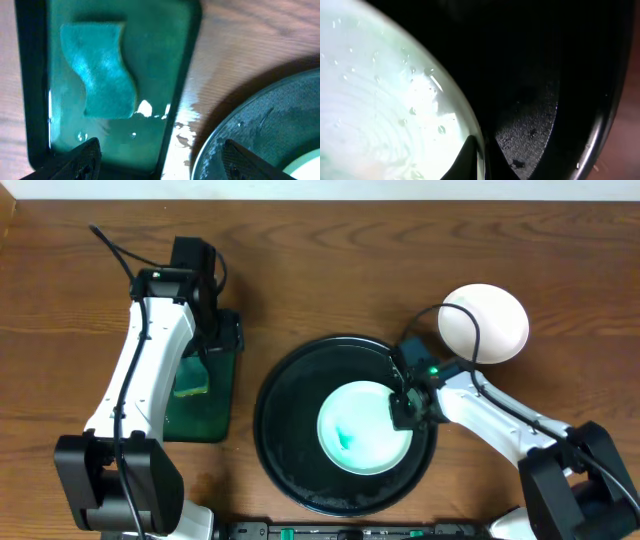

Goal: Clean dirty plates on tray and stack at the side
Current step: 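Dip and rinse the sponge in the basin with the left gripper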

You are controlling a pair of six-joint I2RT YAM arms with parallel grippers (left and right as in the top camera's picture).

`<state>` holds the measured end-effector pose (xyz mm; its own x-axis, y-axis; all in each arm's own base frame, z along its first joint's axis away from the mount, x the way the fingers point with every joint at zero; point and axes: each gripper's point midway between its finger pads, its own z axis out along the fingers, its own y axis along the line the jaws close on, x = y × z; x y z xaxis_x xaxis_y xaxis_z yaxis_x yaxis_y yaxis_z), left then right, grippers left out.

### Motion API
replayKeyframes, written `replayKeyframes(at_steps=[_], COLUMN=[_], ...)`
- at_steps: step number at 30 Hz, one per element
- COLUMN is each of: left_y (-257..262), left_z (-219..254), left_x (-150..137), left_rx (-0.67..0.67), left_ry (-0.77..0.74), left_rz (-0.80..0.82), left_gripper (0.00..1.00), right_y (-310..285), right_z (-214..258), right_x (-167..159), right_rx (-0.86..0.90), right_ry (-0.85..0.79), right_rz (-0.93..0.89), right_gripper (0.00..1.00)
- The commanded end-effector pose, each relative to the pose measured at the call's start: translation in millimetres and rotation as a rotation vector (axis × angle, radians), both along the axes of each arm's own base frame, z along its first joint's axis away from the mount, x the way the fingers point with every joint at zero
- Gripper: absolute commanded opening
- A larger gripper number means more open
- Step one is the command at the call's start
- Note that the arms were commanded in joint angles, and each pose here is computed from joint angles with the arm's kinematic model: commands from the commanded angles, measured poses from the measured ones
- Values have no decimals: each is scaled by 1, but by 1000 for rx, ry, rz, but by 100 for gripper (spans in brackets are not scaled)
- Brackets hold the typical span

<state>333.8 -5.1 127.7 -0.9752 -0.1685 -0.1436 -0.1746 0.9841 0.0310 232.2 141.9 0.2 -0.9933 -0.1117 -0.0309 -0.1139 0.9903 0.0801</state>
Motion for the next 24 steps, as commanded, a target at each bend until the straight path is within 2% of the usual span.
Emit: replayKeyframes(at_steps=[1, 3, 5, 11, 16, 24], left_y=[26, 35, 44, 49, 44, 52], left_z=[-6, -6, -7, -38, -69, -89], left_x=[-6, -7, -7, -10, -9, 1], left_rx=[43, 28, 17, -33, -32, -32], left_ry=[18, 19, 22, 124, 205, 205], left_rz=[105, 138, 174, 204, 194, 239], left_gripper=[78, 83, 83, 76, 75, 75], right_y=[-4, -3, 1, 6, 10, 11], right_z=[-33, -32, -32, -31, -30, -30], right_x=[-26, -26, -28, -30, -33, -35], right_rx=[-35, -31, -8, 22, 44, 57], right_ry=[113, 114, 124, 136, 152, 163], right_rz=[53, 56, 67, 68, 76, 84], right_gripper=[1, 1, 1, 1, 1, 1])
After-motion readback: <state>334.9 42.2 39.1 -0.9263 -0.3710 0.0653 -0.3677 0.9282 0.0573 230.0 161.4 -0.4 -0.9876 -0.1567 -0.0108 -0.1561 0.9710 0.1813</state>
